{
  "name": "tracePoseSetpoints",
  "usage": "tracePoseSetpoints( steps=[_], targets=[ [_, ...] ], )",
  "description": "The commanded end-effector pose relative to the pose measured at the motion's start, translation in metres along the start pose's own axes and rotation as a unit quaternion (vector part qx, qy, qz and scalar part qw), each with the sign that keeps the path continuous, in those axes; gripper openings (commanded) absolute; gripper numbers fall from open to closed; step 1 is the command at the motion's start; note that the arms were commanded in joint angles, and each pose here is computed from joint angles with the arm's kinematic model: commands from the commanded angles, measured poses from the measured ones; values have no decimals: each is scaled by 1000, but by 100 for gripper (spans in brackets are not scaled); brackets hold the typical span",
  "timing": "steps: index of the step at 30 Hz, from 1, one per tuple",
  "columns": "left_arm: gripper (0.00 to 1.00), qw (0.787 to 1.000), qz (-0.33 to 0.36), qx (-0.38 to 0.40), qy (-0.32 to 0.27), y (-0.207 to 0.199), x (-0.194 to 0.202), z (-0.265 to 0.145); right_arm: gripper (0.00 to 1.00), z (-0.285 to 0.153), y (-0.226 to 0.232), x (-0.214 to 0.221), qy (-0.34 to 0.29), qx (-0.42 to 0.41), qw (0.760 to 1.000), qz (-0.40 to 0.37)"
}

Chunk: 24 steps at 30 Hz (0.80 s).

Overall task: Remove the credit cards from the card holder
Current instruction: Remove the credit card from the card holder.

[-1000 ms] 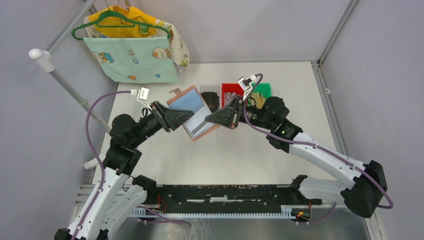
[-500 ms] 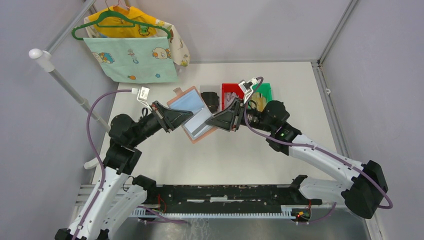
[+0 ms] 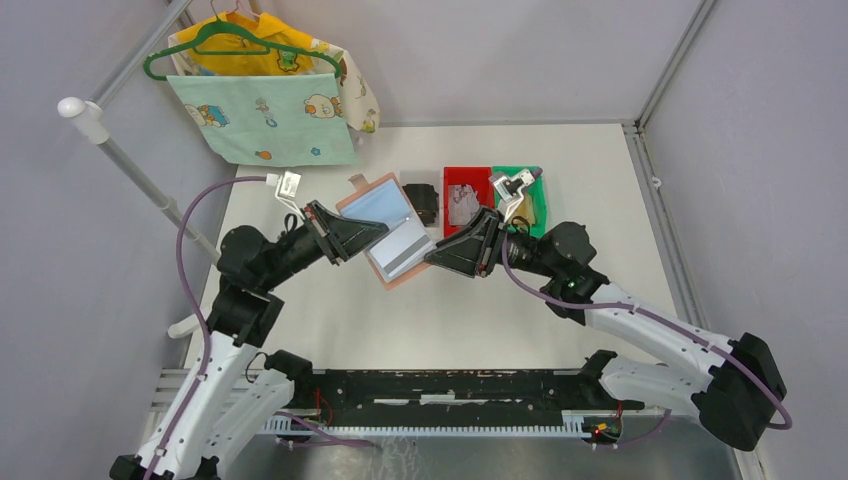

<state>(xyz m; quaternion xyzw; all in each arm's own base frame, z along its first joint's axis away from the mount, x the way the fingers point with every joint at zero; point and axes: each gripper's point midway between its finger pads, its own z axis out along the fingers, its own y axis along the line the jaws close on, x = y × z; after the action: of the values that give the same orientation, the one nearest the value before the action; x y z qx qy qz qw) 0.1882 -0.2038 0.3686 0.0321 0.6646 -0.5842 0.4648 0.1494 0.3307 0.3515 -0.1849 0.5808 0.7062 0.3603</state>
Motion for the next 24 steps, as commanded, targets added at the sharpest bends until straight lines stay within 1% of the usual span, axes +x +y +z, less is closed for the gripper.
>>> tracePoseSetpoints(
  steps=[1,10,19,24],
  targets=[
    [2,998,18,54,-27,-38,-23,-3,32,-3,27,-12,-20,-48,998,-33],
    [2,997,16,75,-22,-50,-23,-5,26,0,20,-16,-32,-34,998,-32],
    [2,996,9,87,-22,-59,-27,-6,24,-1,14,-18,-44,-22,998,-40],
    [2,996,10,90,-24,-63,-30,-6,25,-4,12,-17,-51,-21,997,-44]
  ],
)
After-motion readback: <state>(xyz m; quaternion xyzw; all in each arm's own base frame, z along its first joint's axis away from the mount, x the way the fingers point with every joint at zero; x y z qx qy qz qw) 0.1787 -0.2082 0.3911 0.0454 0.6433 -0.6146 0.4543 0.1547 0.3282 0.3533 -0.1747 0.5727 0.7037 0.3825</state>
